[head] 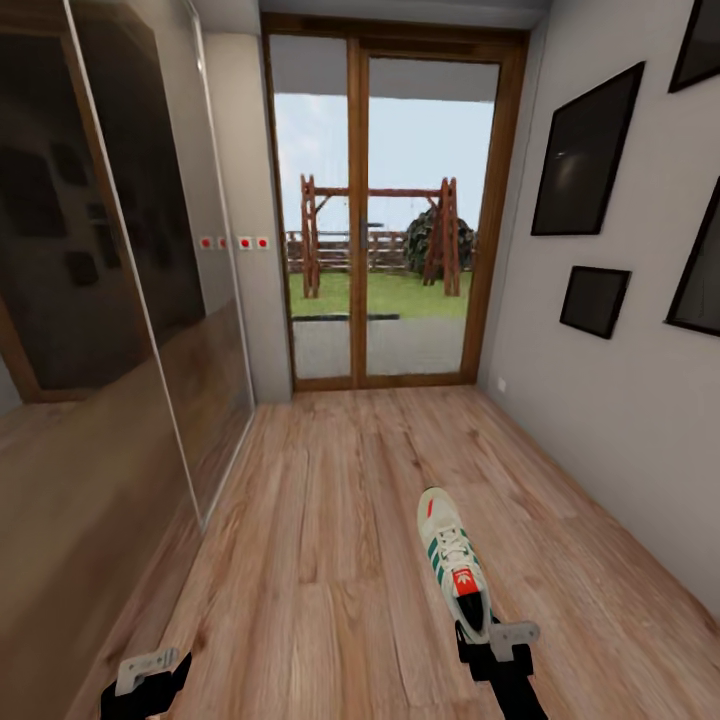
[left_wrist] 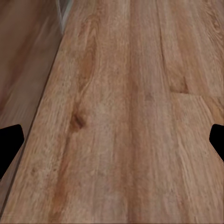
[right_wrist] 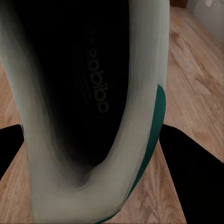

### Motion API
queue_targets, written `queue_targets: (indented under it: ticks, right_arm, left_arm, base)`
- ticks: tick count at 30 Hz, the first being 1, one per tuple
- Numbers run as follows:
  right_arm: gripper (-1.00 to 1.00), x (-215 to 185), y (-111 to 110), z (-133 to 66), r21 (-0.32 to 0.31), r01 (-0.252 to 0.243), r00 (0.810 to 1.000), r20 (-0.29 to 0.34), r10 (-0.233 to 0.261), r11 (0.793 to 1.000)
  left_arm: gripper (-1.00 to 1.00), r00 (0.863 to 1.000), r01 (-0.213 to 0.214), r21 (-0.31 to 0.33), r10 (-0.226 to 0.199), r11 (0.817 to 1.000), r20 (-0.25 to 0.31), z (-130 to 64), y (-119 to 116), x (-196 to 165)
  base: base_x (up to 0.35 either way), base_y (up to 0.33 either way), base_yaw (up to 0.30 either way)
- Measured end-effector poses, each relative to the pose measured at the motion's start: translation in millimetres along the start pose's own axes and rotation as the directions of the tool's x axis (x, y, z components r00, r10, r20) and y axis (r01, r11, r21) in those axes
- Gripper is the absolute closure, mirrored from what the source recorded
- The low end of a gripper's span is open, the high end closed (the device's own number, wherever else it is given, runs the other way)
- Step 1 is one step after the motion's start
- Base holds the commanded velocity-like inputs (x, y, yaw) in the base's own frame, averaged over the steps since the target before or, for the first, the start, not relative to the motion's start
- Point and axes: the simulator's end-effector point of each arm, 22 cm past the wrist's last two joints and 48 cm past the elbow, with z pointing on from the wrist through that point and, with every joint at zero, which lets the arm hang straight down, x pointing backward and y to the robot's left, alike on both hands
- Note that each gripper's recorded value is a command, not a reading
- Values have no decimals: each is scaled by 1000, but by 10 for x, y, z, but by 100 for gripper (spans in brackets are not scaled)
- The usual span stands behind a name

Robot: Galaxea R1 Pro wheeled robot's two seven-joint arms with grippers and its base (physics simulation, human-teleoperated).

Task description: Pick up the two gym shoes and the two sandals from the corridor floor and place them onto the hallstand (shoe rack) in the corridor, making sure they are on the rack and not on the floor. Arrange them so the two gym shoes are next to each other and the two sandals are next to each other.

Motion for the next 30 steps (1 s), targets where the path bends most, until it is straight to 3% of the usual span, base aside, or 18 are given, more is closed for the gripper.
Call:
queue_targets:
  ticks: [13, 30]
  right_arm:
    - [100, 2, 0, -1, 0, 0, 1000, 0, 0, 1000]
    - [100, 12, -4, -2, 0, 1, 1000, -3, -1, 1000]
  left_arm:
    - [-100, 1000, 0, 2, 0, 1000, -1, 1, -12, 5]
    - [-100, 1000, 0, 2, 0, 1000, -1, 1, -16, 5]
  base:
    - [338, 2, -28]
    - [338, 0, -249]
